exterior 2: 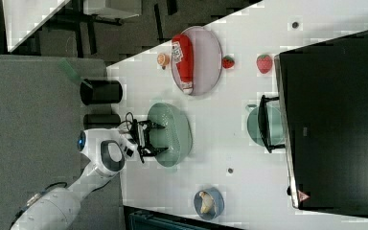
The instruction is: Drag strainer right to left.
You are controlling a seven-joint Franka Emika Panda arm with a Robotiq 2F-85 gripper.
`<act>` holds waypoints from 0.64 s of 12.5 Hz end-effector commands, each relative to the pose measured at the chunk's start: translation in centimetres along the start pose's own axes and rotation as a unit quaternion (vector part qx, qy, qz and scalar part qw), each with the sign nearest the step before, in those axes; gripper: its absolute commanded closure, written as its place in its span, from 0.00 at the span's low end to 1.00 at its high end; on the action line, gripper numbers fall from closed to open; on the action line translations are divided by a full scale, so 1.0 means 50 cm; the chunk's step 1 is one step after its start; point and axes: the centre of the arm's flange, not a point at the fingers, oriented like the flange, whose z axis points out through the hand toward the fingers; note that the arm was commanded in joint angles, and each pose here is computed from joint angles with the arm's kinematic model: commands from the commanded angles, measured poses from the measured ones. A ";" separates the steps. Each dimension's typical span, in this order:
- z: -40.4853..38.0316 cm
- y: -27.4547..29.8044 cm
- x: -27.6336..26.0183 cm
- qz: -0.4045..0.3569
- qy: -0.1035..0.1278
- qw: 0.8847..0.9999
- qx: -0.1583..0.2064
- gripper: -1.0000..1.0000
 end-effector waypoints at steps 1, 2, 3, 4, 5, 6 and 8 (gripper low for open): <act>-0.006 0.006 -0.093 0.035 -0.033 0.999 -0.015 0.00; -0.007 0.002 -0.115 0.039 -0.044 0.998 -0.013 0.00; -0.011 -0.007 -0.136 0.047 -0.055 0.997 -0.010 0.00; -0.008 -0.009 -0.156 0.056 -0.060 0.997 -0.015 0.00; -0.006 -0.009 -0.175 0.054 -0.063 0.996 -0.015 0.00; -0.008 -0.011 -0.194 0.048 -0.066 0.997 -0.011 0.00; -0.007 -0.010 -0.219 0.039 -0.068 0.997 -0.008 0.00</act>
